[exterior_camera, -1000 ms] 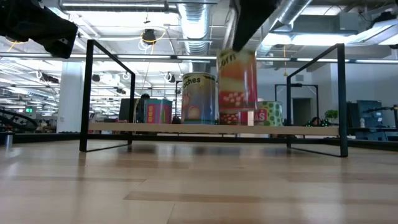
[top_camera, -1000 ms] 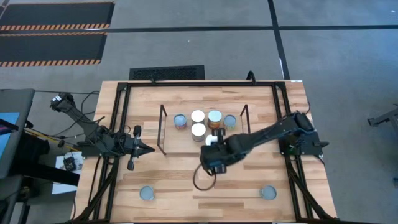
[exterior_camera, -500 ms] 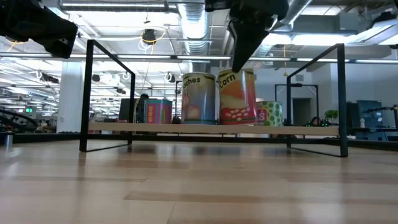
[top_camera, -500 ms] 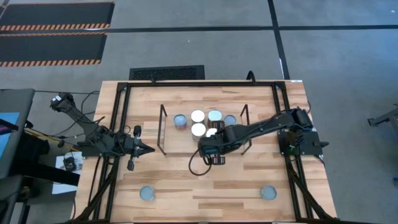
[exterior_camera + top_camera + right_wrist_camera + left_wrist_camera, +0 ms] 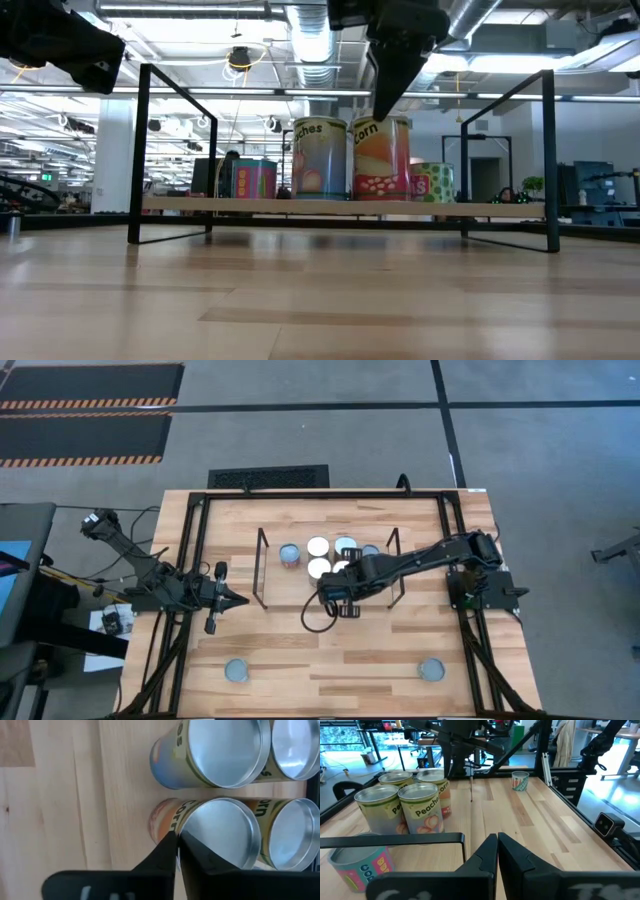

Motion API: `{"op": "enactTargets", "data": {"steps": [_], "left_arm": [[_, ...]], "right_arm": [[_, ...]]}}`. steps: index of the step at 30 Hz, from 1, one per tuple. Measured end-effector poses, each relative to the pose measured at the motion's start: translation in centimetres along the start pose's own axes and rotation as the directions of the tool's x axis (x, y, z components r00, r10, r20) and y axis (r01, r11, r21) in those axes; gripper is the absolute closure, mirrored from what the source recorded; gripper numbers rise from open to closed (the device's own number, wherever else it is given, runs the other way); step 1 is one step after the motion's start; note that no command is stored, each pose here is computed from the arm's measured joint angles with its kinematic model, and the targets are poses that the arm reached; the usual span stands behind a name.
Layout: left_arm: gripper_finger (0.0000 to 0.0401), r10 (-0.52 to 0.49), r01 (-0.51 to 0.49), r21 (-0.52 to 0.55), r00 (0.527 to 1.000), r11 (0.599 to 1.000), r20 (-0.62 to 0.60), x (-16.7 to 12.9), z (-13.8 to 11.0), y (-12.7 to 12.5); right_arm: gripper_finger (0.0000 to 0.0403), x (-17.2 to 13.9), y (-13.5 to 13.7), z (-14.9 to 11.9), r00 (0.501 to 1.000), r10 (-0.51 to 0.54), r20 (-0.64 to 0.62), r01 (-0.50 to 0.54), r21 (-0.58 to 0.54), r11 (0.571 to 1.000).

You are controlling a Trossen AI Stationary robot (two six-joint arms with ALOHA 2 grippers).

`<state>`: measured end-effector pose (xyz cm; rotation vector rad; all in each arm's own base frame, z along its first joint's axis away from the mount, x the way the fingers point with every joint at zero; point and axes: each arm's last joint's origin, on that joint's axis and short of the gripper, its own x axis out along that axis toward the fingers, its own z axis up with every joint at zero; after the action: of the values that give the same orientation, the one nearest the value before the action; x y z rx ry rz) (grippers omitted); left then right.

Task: Pick and place cans onto a shelf
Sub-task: Put the canned corn on the shelf, then put the canned carrots on the shelf

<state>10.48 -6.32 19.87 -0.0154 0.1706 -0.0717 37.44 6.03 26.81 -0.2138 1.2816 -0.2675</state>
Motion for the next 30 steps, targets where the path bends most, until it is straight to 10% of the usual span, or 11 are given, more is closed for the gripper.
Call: {"op": "enactTargets", "data": {"steps": [19, 30], "left_arm": [[0.0399, 0.000, 0.000, -0.004, 1.000, 1.000, 0.000, 0.0, 0.0, 0.0], [0.0399, 0.000, 0.000, -0.002, 1.000, 1.000, 0.000, 0.0, 0.0, 0.0]], "right_arm": [[0.0324, -2.0, 1.0, -0.6, 0.995, -0.070, 0.065, 0.073, -0.038, 0.997], [0.0395, -6.8, 8.0, -4.3, 0.908, 0.040, 0.417, -0.005, -0.084, 0.996]]}}
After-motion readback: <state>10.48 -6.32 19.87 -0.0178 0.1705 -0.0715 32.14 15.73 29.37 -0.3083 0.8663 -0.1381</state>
